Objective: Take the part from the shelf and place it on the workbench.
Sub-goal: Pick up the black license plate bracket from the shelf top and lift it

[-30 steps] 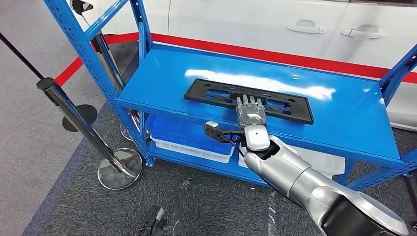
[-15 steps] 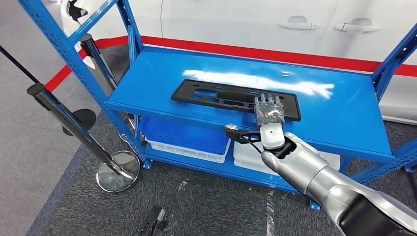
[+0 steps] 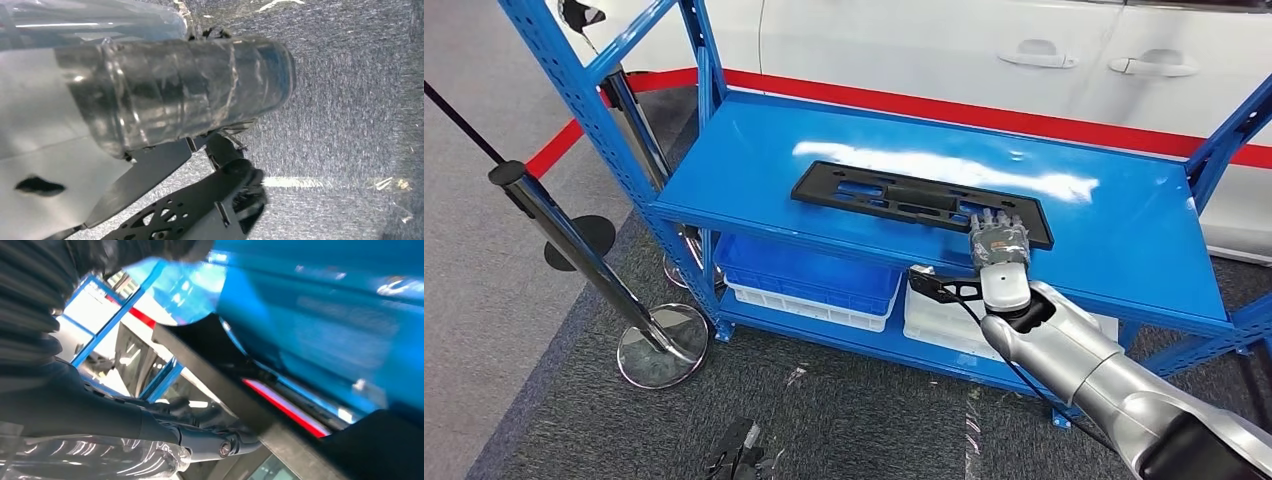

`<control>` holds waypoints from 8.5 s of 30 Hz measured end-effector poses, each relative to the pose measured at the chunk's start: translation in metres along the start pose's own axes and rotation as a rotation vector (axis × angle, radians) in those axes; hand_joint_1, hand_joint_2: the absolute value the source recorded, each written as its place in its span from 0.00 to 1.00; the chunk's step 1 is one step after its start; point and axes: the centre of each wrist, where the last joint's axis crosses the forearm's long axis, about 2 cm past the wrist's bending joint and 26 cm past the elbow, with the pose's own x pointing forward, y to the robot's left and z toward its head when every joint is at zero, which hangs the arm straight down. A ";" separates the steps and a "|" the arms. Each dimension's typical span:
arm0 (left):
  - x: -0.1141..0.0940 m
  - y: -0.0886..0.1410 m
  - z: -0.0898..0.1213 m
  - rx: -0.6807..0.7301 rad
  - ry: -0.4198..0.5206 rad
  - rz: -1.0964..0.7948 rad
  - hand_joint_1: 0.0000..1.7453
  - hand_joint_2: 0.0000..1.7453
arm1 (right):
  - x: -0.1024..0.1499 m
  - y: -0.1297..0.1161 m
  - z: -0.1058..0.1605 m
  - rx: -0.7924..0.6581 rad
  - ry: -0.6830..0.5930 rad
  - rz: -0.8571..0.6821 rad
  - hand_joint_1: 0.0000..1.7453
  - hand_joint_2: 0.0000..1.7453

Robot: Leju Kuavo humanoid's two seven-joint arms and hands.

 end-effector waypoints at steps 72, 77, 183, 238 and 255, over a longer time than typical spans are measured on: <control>-0.009 -0.006 0.005 -0.014 -0.015 -0.019 0.00 0.00 | 0.000 -0.075 0.050 -0.609 -0.360 -1.107 0.00 0.00; -0.009 -0.006 0.005 -0.014 -0.016 -0.018 0.00 0.00 | 0.001 -0.077 0.050 -0.609 -0.365 -1.112 0.00 0.00; -0.010 -0.005 0.005 -0.001 0.002 -0.045 0.00 0.00 | 0.164 -0.044 0.129 -0.353 -0.756 -0.651 0.00 1.00; -0.001 -0.007 0.002 -0.022 0.016 -0.076 0.00 0.00 | 0.089 0.029 0.045 -0.231 -0.146 -0.331 0.97 1.00; 0.002 -0.007 0.001 -0.029 0.005 -0.089 0.00 0.25 | 0.083 0.047 0.045 -0.208 -0.132 -0.389 1.00 1.00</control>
